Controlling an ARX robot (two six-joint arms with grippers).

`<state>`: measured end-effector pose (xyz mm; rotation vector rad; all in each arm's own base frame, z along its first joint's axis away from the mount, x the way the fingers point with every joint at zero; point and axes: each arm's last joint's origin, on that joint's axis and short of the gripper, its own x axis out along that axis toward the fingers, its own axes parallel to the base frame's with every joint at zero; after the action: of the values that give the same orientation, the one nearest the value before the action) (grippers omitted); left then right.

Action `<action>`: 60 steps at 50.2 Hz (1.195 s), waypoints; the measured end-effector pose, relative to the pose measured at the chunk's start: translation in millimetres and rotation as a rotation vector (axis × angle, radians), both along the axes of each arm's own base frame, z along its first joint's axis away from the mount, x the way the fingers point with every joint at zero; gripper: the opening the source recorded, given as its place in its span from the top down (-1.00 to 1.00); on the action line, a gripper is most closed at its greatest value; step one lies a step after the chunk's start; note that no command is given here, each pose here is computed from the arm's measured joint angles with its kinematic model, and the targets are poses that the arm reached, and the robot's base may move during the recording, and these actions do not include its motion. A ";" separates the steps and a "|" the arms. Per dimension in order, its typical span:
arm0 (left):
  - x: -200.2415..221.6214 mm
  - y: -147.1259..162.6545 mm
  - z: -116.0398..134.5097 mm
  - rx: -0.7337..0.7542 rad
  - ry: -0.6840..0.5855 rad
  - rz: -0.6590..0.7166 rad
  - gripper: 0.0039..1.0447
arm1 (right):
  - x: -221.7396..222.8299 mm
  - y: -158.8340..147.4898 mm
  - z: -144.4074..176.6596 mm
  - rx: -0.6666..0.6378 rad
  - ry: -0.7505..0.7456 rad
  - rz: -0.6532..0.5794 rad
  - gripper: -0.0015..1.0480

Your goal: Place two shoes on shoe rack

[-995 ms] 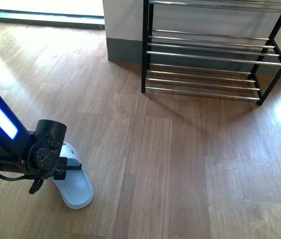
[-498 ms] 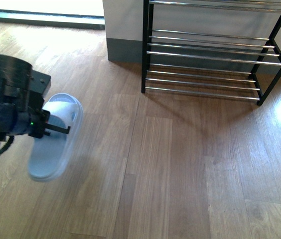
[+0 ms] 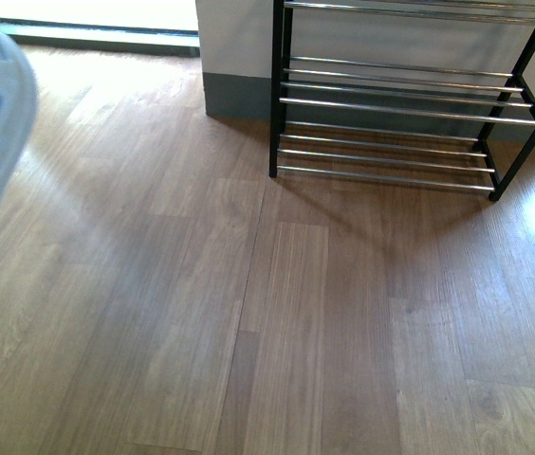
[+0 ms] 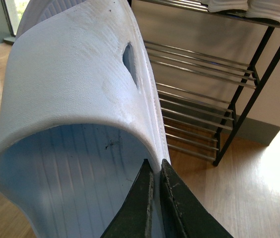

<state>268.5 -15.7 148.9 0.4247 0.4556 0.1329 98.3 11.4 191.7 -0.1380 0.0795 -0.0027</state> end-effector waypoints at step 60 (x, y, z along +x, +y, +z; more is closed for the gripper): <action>-120.9 15.7 15.6 -0.024 -0.210 0.234 0.97 | 0.0 -0.1 0.0 0.000 0.000 -0.005 0.97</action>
<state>147.6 0.0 164.5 0.3291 0.2981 0.3944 98.3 11.2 191.7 -0.1378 0.0794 -0.0073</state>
